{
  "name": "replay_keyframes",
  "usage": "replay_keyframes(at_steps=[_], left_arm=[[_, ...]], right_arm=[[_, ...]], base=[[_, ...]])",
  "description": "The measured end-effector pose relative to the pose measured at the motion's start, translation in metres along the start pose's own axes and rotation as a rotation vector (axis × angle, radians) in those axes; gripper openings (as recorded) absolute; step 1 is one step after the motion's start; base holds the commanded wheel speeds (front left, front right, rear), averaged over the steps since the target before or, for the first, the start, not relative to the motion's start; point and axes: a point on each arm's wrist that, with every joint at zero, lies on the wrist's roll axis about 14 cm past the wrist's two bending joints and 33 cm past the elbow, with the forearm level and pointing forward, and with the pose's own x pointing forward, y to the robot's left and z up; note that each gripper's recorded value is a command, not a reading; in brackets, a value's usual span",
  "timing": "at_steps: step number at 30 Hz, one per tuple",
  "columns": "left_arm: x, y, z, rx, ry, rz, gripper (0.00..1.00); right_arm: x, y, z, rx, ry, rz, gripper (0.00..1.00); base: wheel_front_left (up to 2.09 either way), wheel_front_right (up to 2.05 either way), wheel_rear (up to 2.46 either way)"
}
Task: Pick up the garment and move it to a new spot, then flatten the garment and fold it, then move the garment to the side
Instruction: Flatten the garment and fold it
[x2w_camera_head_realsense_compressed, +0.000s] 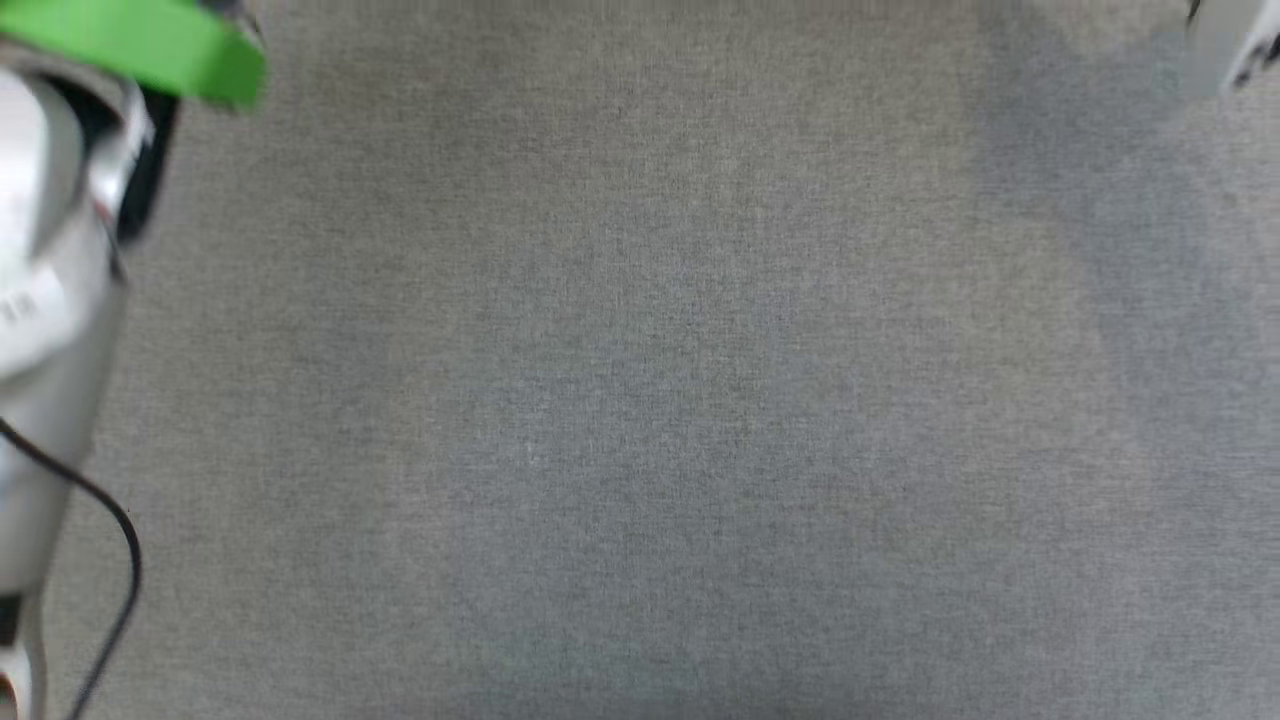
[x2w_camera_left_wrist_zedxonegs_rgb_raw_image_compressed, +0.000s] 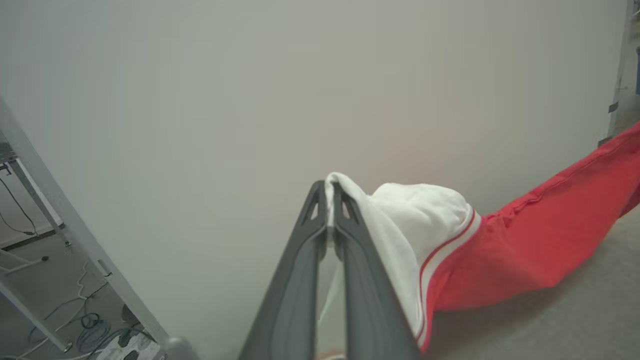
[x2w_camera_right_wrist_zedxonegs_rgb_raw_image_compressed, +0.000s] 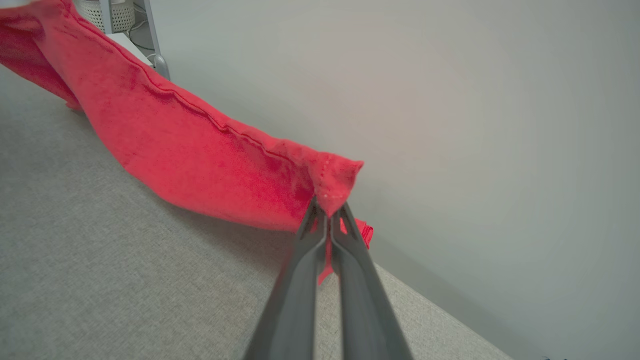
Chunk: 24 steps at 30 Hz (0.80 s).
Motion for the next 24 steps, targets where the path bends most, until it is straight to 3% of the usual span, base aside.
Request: replay_keyframes(at_steps=[15,24], left_arm=[[-0.185,-0.074,-0.036,-0.193,0.331,0.043,0.00],[-0.267,-0.105,-0.037,-0.284,0.474,0.102,0.00]], right_arm=[[-0.120,0.076,-0.071,0.148,0.184,0.081,0.00],[-0.192,0.105,-0.103,0.235,0.262,0.052,0.00]], base=[[0.00,0.00,0.00],[0.00,0.00,0.00]])
